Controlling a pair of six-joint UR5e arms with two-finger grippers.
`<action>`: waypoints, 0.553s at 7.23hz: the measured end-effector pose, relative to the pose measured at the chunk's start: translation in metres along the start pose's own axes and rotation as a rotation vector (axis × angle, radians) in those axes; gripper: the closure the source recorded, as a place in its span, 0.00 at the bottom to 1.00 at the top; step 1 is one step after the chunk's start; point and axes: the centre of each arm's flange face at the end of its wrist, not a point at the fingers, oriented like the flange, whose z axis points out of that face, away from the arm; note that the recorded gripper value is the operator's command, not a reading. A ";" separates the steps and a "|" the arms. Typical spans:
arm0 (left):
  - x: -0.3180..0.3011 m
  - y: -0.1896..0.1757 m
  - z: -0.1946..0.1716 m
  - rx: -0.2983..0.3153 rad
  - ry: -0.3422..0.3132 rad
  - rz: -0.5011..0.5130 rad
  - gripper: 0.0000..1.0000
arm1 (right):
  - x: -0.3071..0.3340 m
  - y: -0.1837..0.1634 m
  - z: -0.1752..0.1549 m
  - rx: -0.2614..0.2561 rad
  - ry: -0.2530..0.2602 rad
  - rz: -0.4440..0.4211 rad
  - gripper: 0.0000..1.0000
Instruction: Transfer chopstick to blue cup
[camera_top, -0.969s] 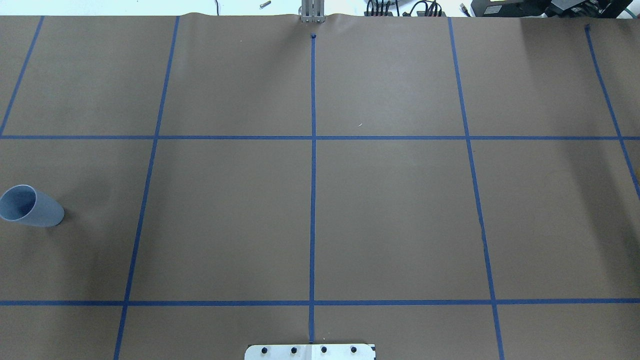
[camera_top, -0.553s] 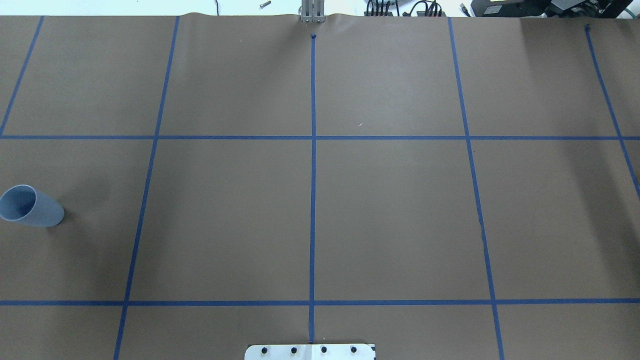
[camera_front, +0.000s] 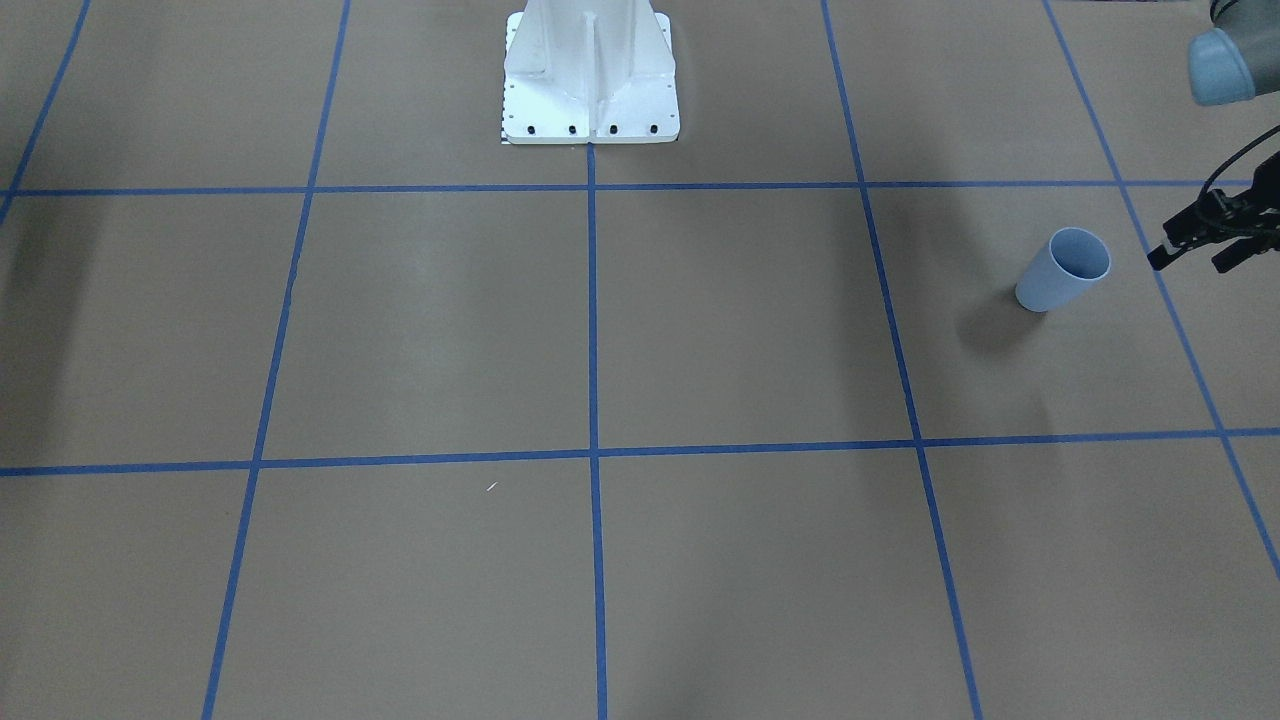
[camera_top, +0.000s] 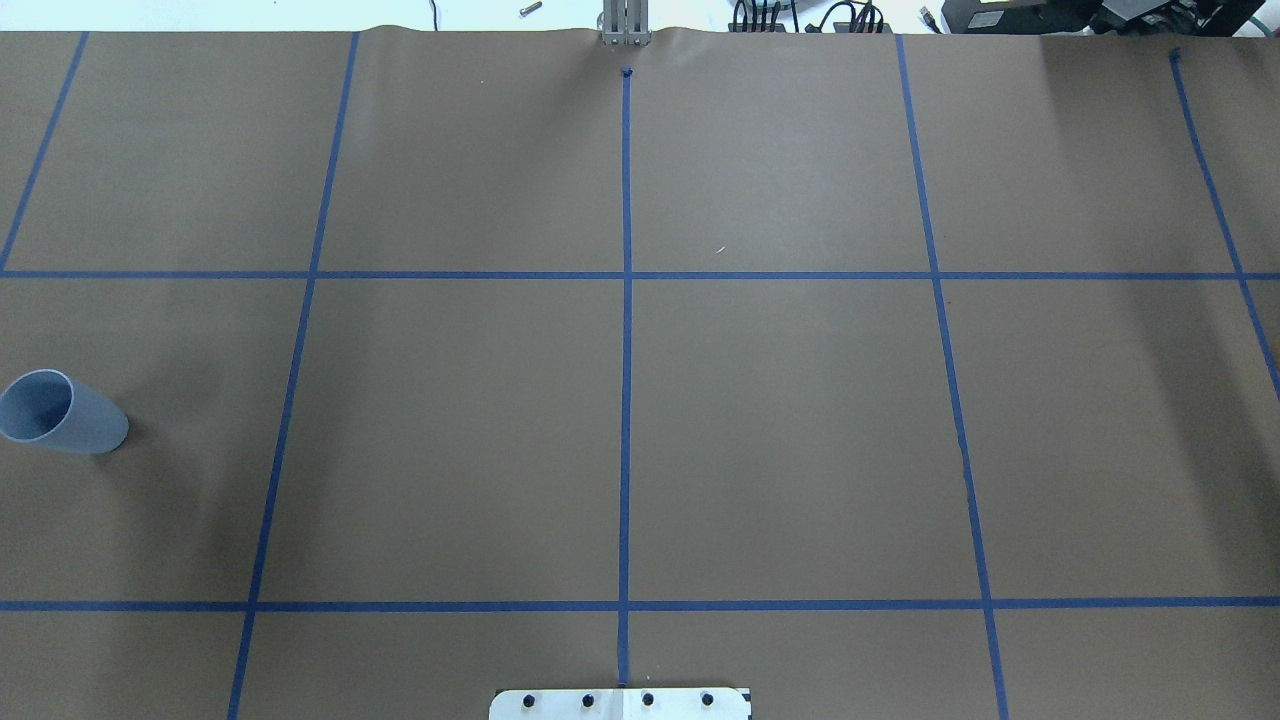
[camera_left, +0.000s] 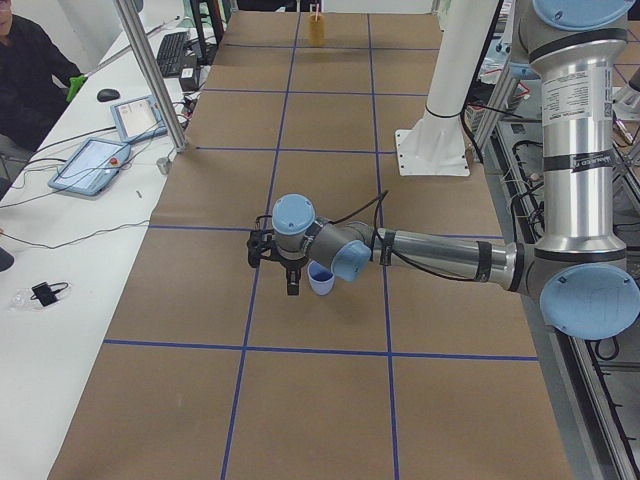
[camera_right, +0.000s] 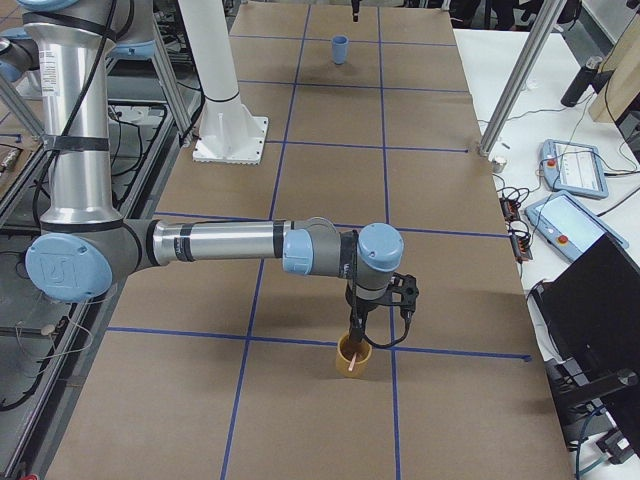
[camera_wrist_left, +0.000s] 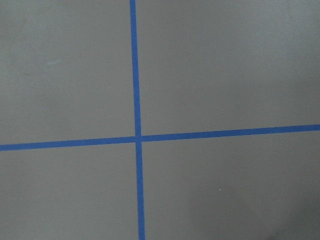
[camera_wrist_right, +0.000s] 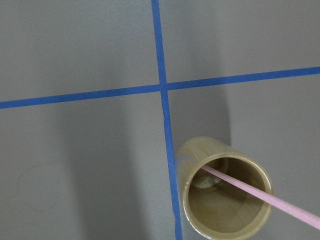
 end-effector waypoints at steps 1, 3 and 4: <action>0.005 0.006 0.012 -0.022 0.000 0.000 0.01 | 0.000 0.000 0.000 0.000 0.000 0.000 0.00; 0.003 0.014 0.033 -0.066 -0.011 -0.001 0.02 | 0.000 0.000 0.001 -0.001 0.001 0.000 0.00; 0.002 0.016 0.042 -0.084 -0.016 -0.001 0.02 | 0.000 0.000 0.001 -0.001 0.001 0.000 0.00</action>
